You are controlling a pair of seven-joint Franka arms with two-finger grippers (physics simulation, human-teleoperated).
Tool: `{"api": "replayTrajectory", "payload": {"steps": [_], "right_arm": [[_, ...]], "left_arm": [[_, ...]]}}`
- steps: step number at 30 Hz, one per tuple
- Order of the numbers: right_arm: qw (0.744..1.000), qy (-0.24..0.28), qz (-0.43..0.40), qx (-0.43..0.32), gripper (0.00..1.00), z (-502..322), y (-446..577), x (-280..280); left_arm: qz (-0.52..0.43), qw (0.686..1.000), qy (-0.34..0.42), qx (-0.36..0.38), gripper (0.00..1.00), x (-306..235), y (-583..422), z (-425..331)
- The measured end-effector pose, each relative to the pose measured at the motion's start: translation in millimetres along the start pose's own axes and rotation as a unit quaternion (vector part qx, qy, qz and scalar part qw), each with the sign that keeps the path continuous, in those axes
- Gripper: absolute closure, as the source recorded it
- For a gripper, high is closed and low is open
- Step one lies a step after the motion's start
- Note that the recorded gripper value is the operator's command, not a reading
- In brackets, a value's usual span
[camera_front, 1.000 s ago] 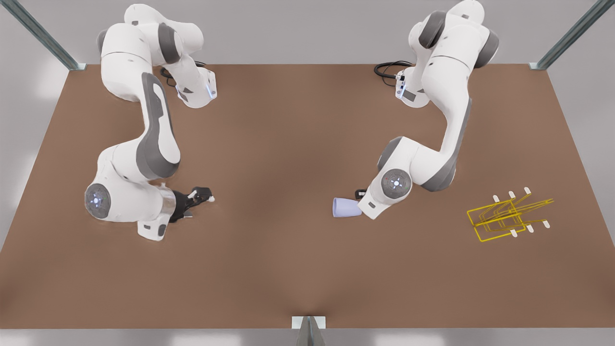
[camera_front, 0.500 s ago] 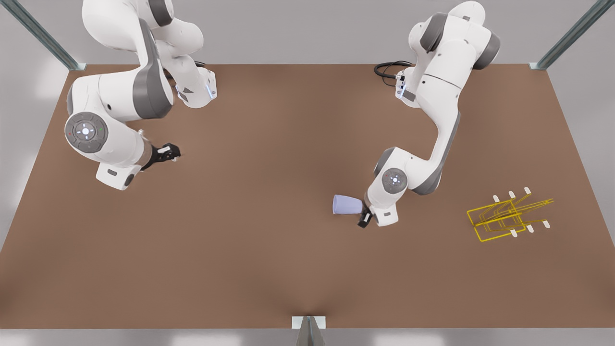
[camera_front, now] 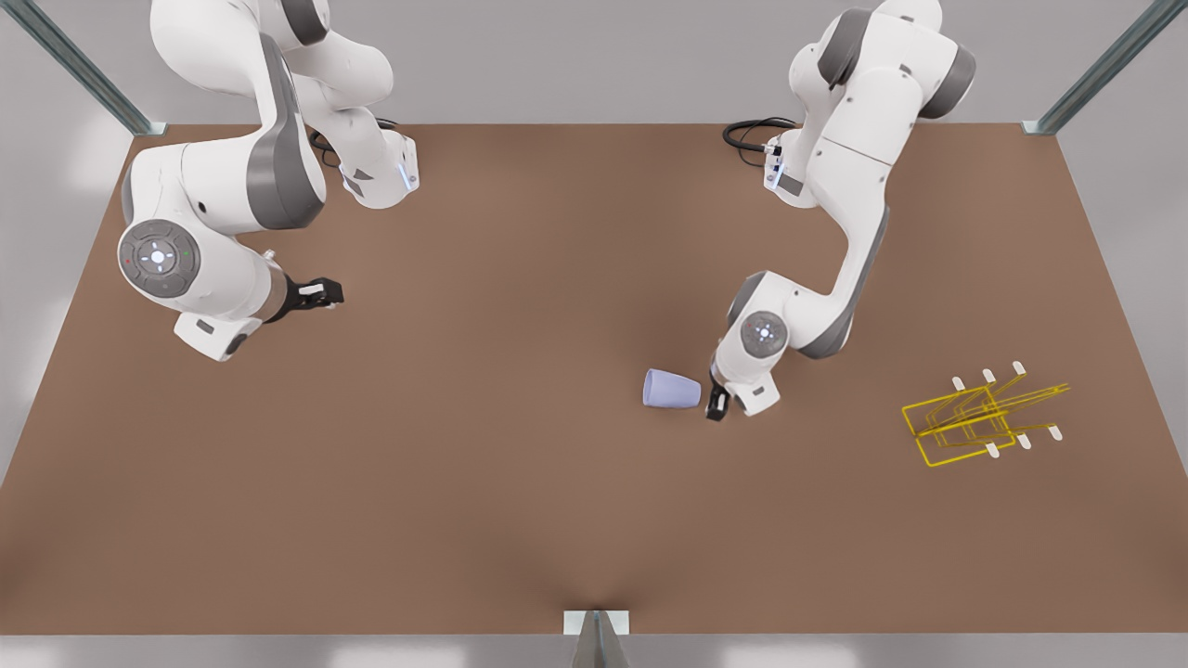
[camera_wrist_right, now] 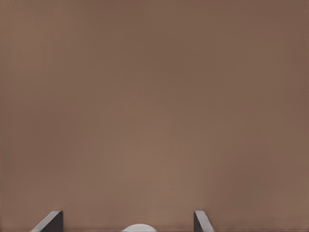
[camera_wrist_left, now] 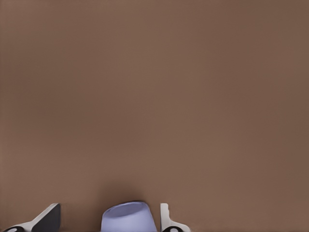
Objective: Place the cup on the cup holder
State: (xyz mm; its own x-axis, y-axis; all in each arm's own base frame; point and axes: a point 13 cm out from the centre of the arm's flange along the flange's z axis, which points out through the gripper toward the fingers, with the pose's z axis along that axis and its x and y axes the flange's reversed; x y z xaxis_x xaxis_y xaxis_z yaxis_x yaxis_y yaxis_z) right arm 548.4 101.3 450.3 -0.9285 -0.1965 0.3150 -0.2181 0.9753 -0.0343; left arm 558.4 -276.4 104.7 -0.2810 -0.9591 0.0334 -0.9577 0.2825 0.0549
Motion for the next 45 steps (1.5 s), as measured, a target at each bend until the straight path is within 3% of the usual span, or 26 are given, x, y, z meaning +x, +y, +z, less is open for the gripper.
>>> {"api": "replayTrajectory", "payload": {"steps": [16, 26, 45], "right_arm": [[1.0, 0.003, 0.026, -0.002, 0.0, 3, 3, 0], [0.999, 0.001, 0.035, -0.001, 0.0, 2, 2, -1], [0.999, 0.002, 0.038, -0.003, 0.0, 5, 3, -4]], "left_arm": [[-0.01, 1.0, 0.013, -0.014, 0.0, 17, 19, 19], [-0.002, 0.999, 0.046, 0.014, 0.0, 83, -21, -1], [-0.021, 0.997, 0.039, -0.06, 0.0, 72, 20, 45]]}}
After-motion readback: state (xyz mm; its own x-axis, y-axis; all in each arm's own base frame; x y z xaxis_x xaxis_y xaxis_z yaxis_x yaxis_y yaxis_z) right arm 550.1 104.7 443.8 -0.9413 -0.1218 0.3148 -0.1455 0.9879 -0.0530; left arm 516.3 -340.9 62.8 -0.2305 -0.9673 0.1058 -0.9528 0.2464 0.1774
